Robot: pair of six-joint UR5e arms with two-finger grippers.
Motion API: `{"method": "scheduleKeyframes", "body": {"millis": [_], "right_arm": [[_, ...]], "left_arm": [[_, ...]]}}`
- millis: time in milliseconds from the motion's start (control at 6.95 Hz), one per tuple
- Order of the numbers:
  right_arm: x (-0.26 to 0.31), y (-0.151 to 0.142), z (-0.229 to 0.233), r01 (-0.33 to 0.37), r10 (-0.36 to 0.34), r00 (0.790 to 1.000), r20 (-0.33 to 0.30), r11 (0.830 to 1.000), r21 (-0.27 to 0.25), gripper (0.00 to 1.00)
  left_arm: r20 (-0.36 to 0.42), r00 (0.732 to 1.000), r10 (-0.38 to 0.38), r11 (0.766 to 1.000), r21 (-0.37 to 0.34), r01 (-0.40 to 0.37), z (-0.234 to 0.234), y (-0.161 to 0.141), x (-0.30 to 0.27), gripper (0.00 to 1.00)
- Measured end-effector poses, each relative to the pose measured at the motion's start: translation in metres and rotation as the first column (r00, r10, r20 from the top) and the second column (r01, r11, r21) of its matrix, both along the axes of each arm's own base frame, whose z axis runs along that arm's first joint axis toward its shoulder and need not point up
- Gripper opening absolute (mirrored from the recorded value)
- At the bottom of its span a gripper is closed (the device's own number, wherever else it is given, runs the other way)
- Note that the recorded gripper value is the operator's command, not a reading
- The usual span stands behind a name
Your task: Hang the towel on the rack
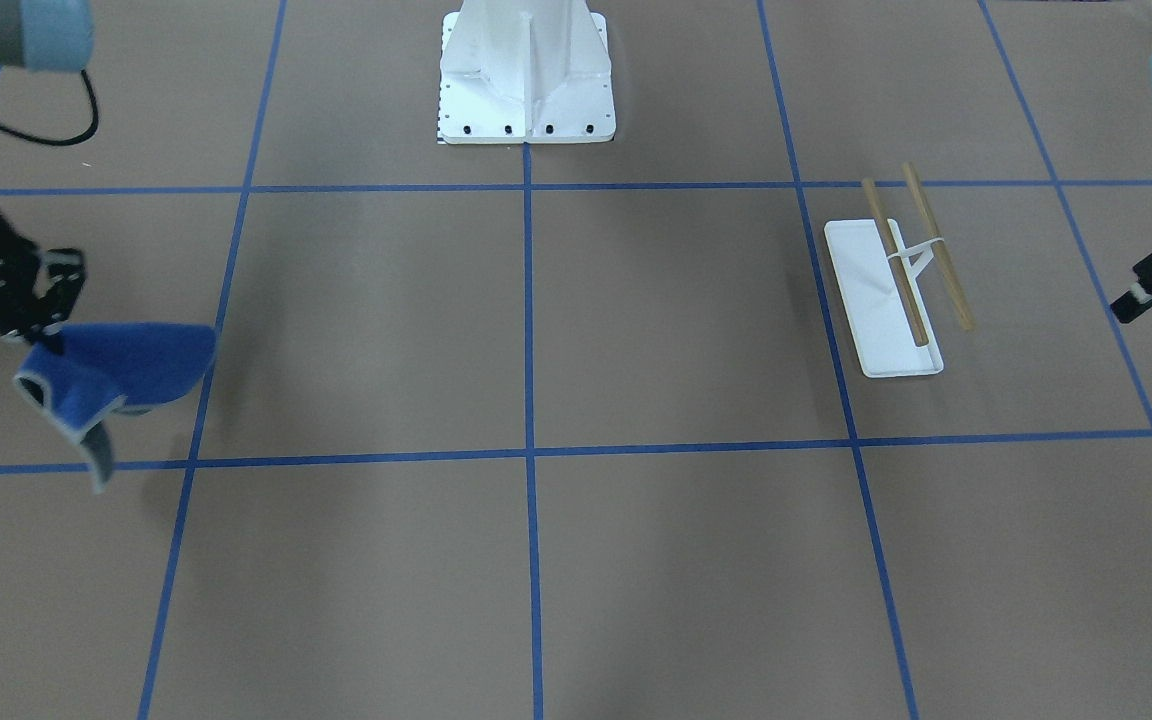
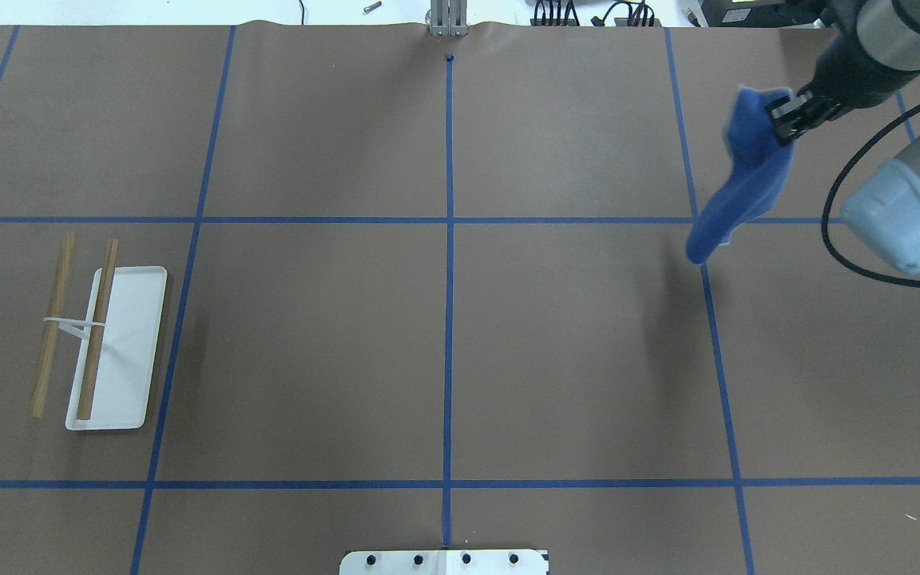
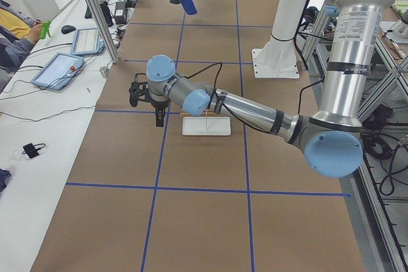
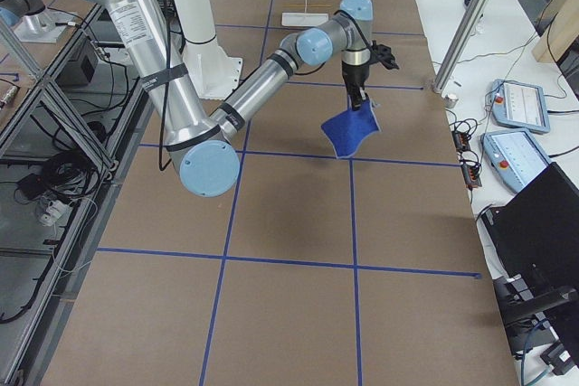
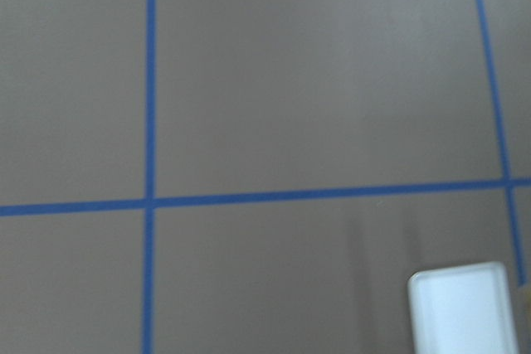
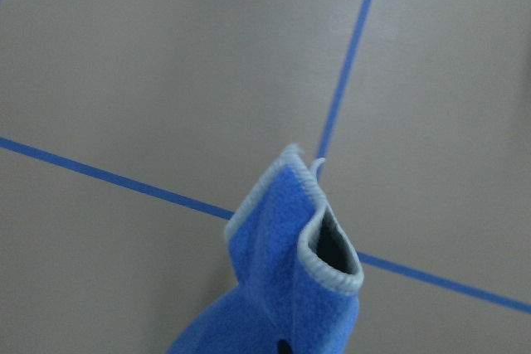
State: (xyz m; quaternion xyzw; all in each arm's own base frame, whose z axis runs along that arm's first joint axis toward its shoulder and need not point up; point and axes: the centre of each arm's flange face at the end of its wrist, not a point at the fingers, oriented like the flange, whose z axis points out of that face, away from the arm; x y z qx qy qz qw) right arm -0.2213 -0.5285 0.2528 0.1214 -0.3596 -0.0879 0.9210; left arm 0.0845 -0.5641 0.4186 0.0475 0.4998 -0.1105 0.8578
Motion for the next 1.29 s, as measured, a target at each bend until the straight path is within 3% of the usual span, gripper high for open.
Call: {"method": "scheduleKeyframes", "body": {"millis": [144,288,432,576,719,863,1007,1151,1295], "right_arm": [[-0.035,0.024,-0.055,-0.085,0.094,0.992,0.088,0.991,-0.099,0.00],[-0.061,0.040,-0.102,-0.157,0.191,0.969,0.159,0.966,-0.206,0.00],[-0.078,0.049,-0.142,-0.213,0.285,0.936,0.207,0.927,-0.310,0.00],[-0.092,0.050,-0.178,-0.257,0.376,0.894,0.244,0.876,-0.409,0.00],[-0.104,0.047,-0.203,-0.277,0.441,0.856,0.271,0.833,-0.479,0.00],[-0.112,0.046,-0.215,-0.287,0.480,0.828,0.290,0.808,-0.515,0.00],[-0.116,0.045,-0.224,-0.299,0.504,0.810,0.300,0.795,-0.528,0.00],[-0.120,0.042,-0.235,-0.308,0.522,0.796,0.307,0.786,-0.536,0.00],[-0.122,0.039,-0.246,-0.322,0.541,0.782,0.310,0.776,-0.542,0.00]], "left_arm": [[-0.055,0.998,-0.037,0.993,-0.112,0.031,-0.039,-0.012,0.043,0.98],[-0.113,0.990,-0.081,0.970,-0.236,0.053,-0.075,-0.013,0.088,0.98],[-0.172,0.975,-0.140,0.930,-0.361,0.070,-0.108,-0.006,0.125,0.98],[-0.239,0.946,-0.220,0.859,-0.507,0.072,-0.143,0.003,0.160,0.98],[-0.292,0.903,-0.315,0.761,-0.646,0.056,-0.180,0.011,0.195,0.98],[-0.322,0.845,-0.426,0.658,-0.752,0.045,-0.206,0.021,0.222,0.98],[-0.335,0.786,-0.519,0.561,-0.828,0.018,-0.221,0.031,0.242,0.98],[-0.335,0.750,-0.571,0.487,-0.873,-0.020,-0.231,0.039,0.255,0.98],[-0.332,0.734,-0.592,0.441,-0.896,-0.049,-0.239,0.044,0.262,0.98]]}}
